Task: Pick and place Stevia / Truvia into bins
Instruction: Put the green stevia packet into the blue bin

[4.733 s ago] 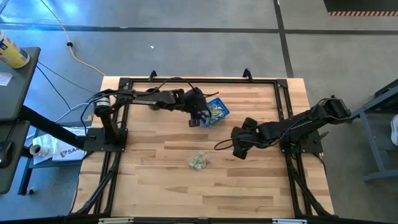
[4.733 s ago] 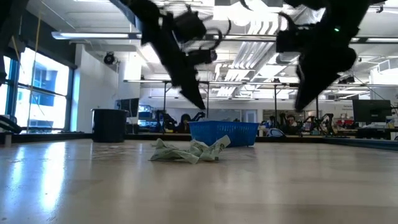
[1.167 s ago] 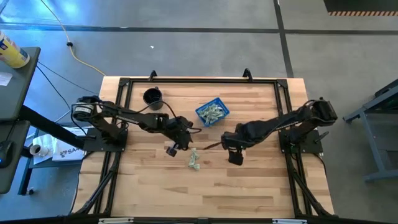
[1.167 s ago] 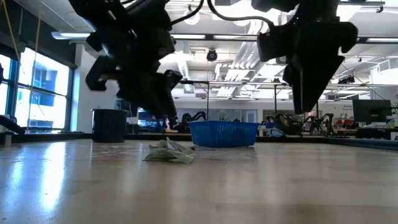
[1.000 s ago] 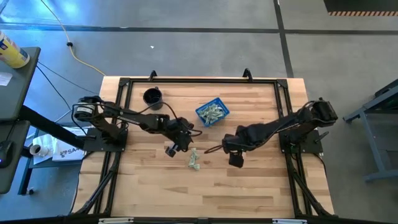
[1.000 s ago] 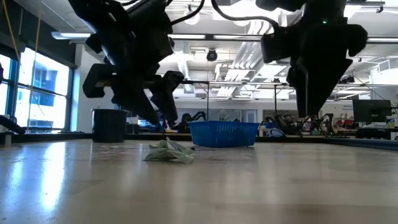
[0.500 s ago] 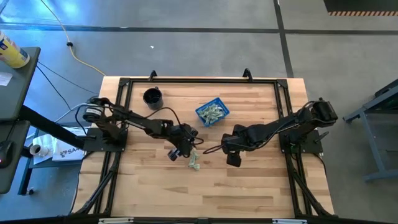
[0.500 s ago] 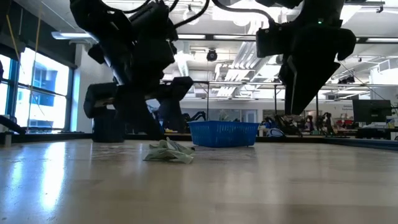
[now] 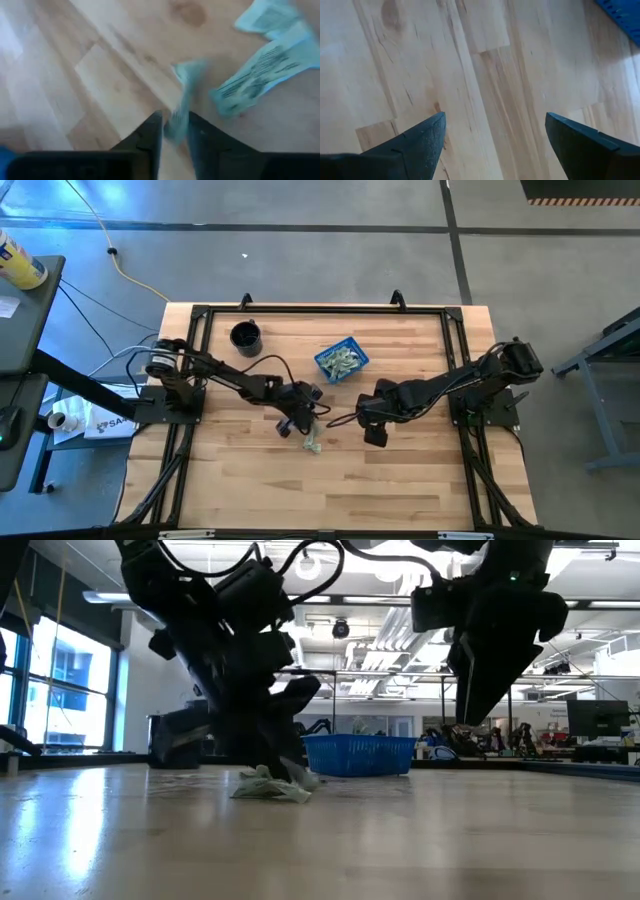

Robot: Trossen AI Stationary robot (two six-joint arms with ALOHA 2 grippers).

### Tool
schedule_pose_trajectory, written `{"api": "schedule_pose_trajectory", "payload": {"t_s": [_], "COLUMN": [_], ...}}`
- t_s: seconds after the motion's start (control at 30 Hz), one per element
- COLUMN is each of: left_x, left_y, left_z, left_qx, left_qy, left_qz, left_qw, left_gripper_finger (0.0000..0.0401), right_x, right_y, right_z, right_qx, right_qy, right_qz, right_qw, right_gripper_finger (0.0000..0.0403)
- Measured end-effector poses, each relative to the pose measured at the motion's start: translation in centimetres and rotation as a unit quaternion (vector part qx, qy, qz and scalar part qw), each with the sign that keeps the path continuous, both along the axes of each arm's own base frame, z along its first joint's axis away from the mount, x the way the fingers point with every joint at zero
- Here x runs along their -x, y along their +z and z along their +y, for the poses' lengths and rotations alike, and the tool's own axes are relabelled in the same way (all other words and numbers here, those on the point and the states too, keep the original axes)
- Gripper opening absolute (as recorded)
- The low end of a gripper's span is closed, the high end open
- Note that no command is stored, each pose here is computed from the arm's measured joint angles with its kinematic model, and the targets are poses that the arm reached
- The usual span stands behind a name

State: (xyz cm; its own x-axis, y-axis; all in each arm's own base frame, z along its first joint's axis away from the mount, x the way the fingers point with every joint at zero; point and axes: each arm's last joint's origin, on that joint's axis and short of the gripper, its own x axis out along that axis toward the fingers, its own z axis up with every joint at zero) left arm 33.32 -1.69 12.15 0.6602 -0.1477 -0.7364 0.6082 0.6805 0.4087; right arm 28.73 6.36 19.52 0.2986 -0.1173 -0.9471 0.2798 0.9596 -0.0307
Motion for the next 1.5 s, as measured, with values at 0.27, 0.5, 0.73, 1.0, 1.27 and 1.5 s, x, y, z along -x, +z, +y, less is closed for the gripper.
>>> {"api": "schedule_pose_trajectory", "payload": {"t_s": [0.27, 0.5, 0.73, 1.0, 1.27, 1.5], "left_x": [-1.8, -4.1, -4.5, -5.4, -9.0, -10.0], "left_y": [2.1, 7.1, 10.6, 8.2, 7.3, 8.9], "left_z": [0.3, 3.2, 11.7, 17.9, 15.1, 12.5], "left_qx": [-0.017, -0.024, -0.008, 0.026, 0.061, 0.037], "left_qy": [0.074, 0.184, 0.290, 0.352, 0.402, 0.383], "left_qz": [-0.003, -0.024, -0.063, -0.009, 0.060, 0.072], "left_qw": [0.997, 0.982, 0.955, 0.936, 0.911, 0.920], "left_gripper_finger": [0.0022, 0.0033, 0.0026, 0.0022, 0.0072, 0.0105], "right_x": [1.3, 3.2, 5.3, 5.7, 5.6, 5.6], "right_y": [-0.2, 0.1, 0.6, 0.6, 0.6, 0.7], "right_z": [-0.3, 0.9, 2.9, 3.9, 3.8, 3.8], "right_qx": [0.034, 0.100, 0.130, 0.129, 0.137, 0.144], "right_qy": [-0.012, -0.022, -0.069, -0.072, -0.074, -0.094], "right_qz": [0.059, 0.104, 0.110, 0.099, 0.093, 0.082], "right_qw": [0.998, 0.989, 0.983, 0.984, 0.983, 0.982], "right_gripper_finger": [0.0330, 0.0330, 0.0330, 0.0330, 0.0330, 0.0330]}}
